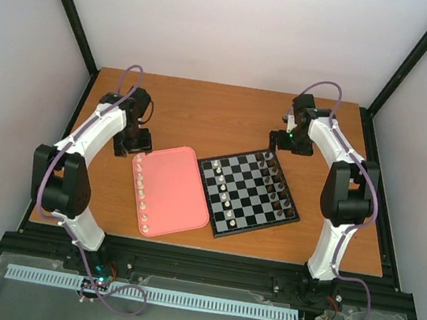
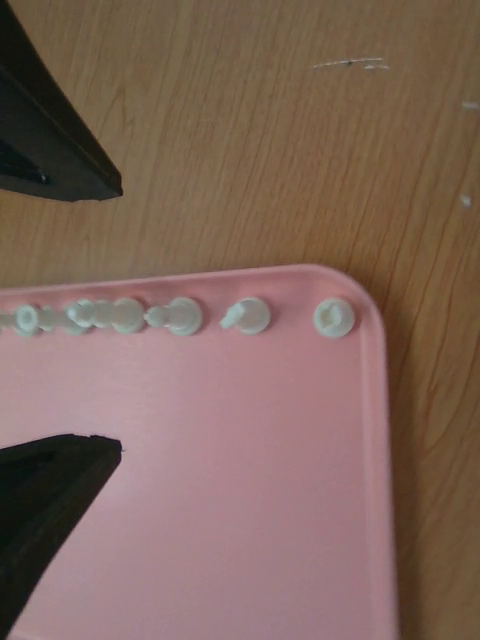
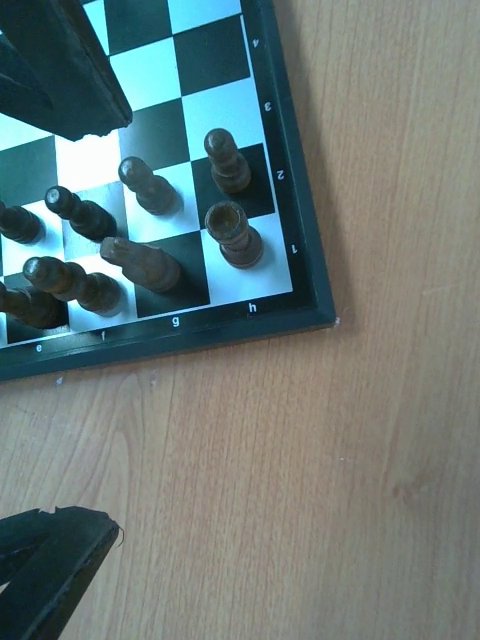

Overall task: Set up the chess pieces on the board
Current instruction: Pick up the chess piece from the storage box.

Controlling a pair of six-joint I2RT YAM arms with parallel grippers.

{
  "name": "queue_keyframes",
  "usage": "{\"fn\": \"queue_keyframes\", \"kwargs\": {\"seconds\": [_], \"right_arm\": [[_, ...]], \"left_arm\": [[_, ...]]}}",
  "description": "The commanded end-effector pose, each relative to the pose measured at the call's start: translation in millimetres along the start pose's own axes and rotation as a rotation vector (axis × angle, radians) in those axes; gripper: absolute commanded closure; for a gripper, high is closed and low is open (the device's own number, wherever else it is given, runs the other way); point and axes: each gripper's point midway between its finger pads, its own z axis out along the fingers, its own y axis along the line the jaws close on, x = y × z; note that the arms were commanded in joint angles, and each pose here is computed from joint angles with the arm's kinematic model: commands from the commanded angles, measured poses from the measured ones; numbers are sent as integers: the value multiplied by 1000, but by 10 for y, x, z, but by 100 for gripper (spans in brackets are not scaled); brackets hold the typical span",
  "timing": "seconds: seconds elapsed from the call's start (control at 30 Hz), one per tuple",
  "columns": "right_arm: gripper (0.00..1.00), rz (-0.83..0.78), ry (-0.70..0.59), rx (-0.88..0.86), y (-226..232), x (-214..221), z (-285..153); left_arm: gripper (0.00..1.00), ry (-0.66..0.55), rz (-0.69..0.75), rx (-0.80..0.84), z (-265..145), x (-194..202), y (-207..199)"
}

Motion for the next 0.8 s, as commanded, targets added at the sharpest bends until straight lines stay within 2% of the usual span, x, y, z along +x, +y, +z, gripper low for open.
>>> {"fn": "queue_keyframes", "kwargs": {"seconds": [0.0, 0.07, 0.2, 0.47, 0.57, 0.77], "right_arm": [[0, -10, 17, -15, 12, -21, 56], [0, -11, 16, -18, 15, -32, 66], [0, -13, 22, -19, 14, -48, 104], [0, -12, 37, -14, 1, -44, 158], [0, -10, 44, -10, -11, -26, 178], [0, -11, 49, -4, -24, -31, 197]], "left_arm": [[41, -30, -123, 33, 196, -236, 63], [49, -6, -138, 41, 315, -272, 60], [56, 23, -142, 34, 503, -340, 17], [58, 52, -148, 33, 712, -403, 29], [65, 69, -145, 29, 785, -403, 69], [66, 89, -133, 32, 876, -416, 96]]}}
